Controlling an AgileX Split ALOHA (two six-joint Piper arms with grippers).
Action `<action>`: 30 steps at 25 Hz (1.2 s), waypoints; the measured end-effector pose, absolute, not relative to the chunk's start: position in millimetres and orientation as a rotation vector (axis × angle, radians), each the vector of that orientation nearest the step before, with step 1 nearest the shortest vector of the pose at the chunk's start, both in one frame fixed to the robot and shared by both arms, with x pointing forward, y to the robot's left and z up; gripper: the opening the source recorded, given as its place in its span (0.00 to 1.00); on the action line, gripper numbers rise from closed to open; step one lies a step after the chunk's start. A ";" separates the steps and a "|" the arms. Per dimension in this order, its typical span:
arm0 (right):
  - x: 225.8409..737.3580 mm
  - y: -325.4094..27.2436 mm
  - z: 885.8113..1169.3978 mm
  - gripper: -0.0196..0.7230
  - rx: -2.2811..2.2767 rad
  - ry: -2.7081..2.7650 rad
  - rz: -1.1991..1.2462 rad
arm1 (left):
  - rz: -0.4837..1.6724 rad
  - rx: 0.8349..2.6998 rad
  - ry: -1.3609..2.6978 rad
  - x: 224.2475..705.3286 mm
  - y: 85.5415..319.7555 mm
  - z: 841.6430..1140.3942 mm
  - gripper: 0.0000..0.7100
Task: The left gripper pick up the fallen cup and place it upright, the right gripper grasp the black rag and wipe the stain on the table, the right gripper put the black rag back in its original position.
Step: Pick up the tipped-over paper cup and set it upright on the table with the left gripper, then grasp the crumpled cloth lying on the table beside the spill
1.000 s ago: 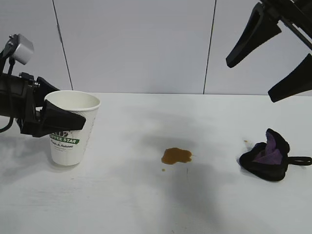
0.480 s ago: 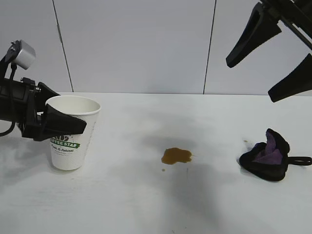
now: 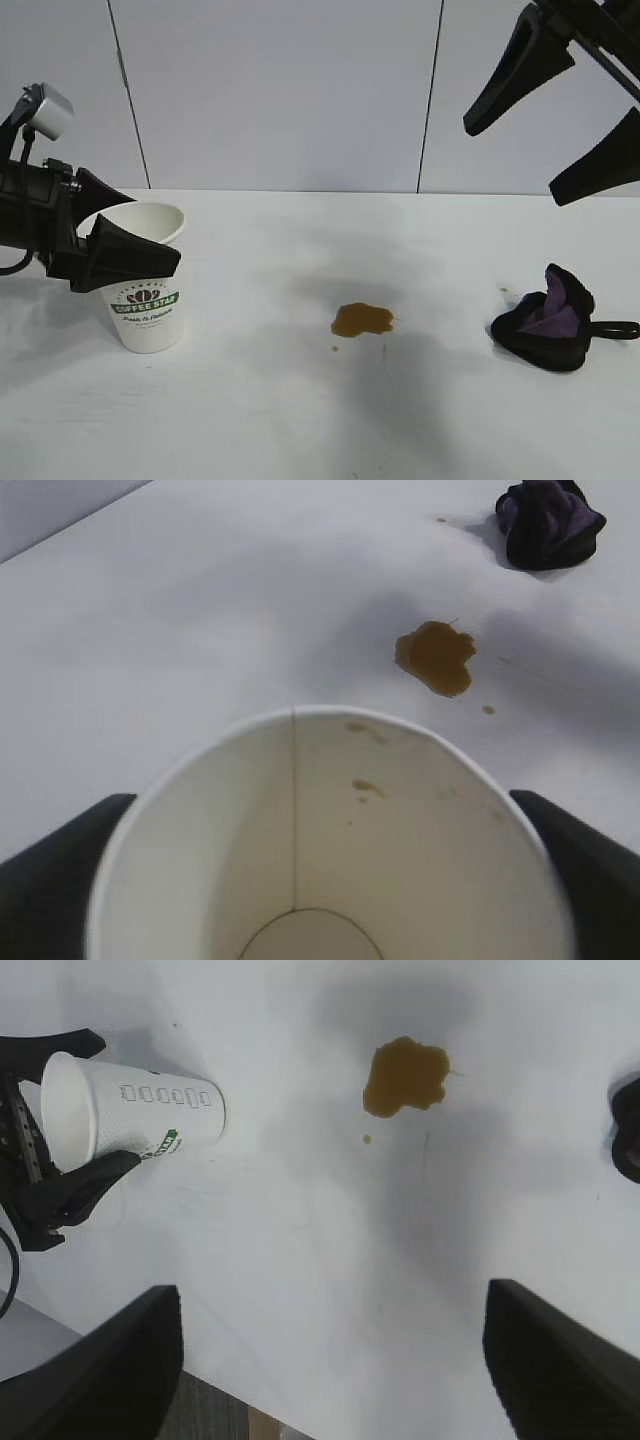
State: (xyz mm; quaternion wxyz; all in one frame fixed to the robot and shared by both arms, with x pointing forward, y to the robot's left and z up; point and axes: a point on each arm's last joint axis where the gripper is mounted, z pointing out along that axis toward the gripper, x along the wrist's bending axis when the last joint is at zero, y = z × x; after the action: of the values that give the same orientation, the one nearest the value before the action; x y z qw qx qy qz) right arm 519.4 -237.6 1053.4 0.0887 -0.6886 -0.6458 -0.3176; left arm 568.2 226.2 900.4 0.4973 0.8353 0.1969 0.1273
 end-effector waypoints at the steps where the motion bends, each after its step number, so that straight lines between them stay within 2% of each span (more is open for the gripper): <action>1: 519.4 -237.6 1053.4 0.79 -2.049 -1.922 -0.945 | 0.316 2.027 0.478 568.4 226.6 901.5 0.98; 7: 519.5 -237.6 1053.5 0.79 -2.050 -1.922 -0.946 | 0.289 2.057 0.489 565.7 227.5 904.3 0.98; 23: 519.5 -237.6 1053.5 0.79 -2.050 -1.922 -0.946 | 0.126 2.360 0.669 553.2 244.8 882.7 0.98; 26: 519.5 -237.6 1053.5 0.79 -2.050 -1.922 -0.946 | 0.164 2.403 0.793 553.1 252.4 892.0 0.98; 30: 519.5 -237.6 1053.5 0.79 -2.050 -1.922 -0.946 | 0.332 2.375 0.971 553.0 262.5 929.1 0.98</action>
State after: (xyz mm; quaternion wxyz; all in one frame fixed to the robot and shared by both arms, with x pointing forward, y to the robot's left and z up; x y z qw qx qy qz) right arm 519.5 -237.6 1053.5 0.0882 -0.6887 -0.6456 -0.3179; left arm 553.0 262.5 929.1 0.2737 0.8829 0.3610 0.1235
